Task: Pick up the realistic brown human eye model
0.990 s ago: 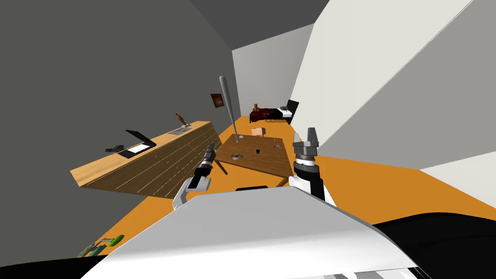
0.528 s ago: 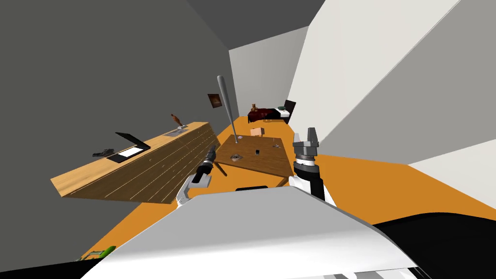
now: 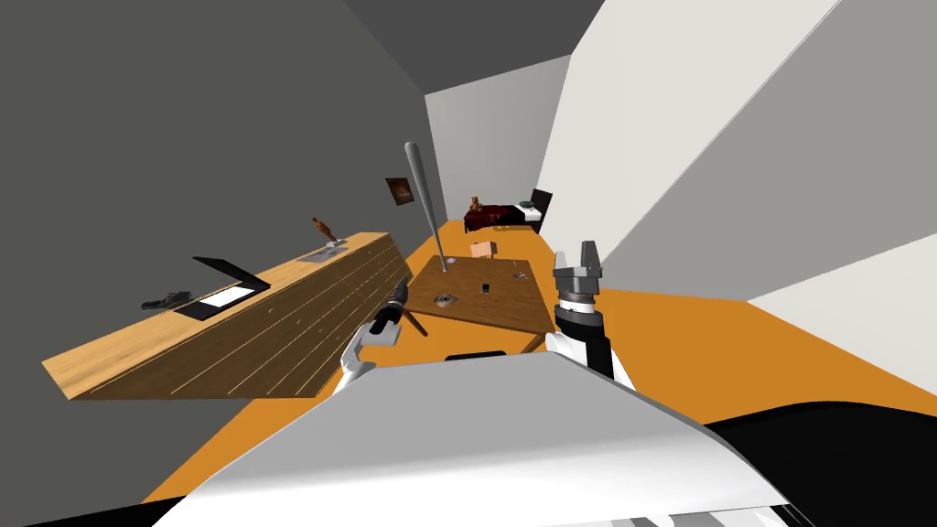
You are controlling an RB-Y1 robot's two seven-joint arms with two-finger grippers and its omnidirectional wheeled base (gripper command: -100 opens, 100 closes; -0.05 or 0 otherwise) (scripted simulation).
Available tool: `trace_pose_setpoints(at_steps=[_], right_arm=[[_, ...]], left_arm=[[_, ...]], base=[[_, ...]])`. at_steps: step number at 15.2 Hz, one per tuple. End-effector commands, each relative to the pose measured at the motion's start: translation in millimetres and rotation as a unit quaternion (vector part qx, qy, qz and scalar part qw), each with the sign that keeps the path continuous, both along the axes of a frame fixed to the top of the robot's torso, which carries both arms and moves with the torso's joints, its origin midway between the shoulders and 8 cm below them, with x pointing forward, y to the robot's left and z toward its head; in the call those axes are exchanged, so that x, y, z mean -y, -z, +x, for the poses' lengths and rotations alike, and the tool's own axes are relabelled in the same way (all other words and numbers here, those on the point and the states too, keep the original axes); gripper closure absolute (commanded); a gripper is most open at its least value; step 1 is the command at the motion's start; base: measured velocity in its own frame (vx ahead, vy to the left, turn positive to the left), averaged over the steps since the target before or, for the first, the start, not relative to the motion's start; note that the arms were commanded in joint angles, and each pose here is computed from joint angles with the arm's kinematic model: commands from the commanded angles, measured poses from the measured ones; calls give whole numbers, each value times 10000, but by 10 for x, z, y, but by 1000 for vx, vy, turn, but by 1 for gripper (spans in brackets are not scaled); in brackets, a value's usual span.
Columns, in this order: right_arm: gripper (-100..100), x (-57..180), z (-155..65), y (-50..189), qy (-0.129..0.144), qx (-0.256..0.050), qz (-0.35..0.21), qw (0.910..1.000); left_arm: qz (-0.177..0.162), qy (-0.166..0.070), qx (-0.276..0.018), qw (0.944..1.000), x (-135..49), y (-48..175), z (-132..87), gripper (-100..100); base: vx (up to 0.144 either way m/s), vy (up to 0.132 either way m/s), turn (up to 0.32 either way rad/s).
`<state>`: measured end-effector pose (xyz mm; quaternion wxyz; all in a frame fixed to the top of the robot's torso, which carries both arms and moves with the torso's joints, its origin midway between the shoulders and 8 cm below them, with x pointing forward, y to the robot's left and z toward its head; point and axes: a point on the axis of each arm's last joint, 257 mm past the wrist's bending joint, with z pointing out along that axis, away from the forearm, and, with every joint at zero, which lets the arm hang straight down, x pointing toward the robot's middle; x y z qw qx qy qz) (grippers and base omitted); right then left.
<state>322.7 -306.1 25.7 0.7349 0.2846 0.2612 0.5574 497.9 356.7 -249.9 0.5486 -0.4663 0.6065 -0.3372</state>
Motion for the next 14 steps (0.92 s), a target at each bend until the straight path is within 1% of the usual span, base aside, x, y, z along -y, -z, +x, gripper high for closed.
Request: trace_pose_setpoints(at_steps=[1,2,3,4,5,6,7,8,9,10,11,13,14], right_arm=[[0,0,0,0,0,0,0,10000],[0,0,0,0,0,0,0,10000],[0,0,0,0,0,0,0,10000],[0,0,0,0,0,0,0,10000],[0,0,0,0,0,0,0,10000],[0,0,0,0,0,0,0,10000],[0,0,0,0,0,0,0,10000],[0,0,0,0,0,0,0,10000],[0,0,0,0,0,0,0,10000],[0,0,0,0,0,0,0,10000],[0,0,0,0,0,0,0,10000],[0,0,0,0,0,0,0,10000],[0,0,0,0,0,0,0,10000]], left_arm=[[-5,-153,-294,9994,-87,190,49,-100],[-7,-201,-391,9990,-111,239,34,-100],[-21,-276,-522,9983,-152,321,84,-100],[-22,-323,-620,9976,-177,375,65,-100],[-23,-330,-633,9975,-180,381,63,-100],[-45,-435,-828,9956,-230,500,94,-100],[-46,-456,-871,9951,-240,520,85,-100],[-75,-536,-1020,9933,-270,615,122,-100],[-77,-580,-1107,9921,-290,656,100,-100],[-77,-580,-1107,9921,-290,656,100,-100],[-115,-671,-1283,9894,-314,761,125,-100],[-116,-699,-1340,9884,-327,788,109,-100],[-163,-798,-1541,9847,-345,904,120,-100]], base=[[32,45,-110],[29,41,-87],[30,39,-96],[30,39,-72],[23,32,-18],[21,37,-51],[20,35,-82],[26,42,-118],[25,45,-94],[17,30,-19],[16,27,-52],[15,25,-46],[17,23,-64]])
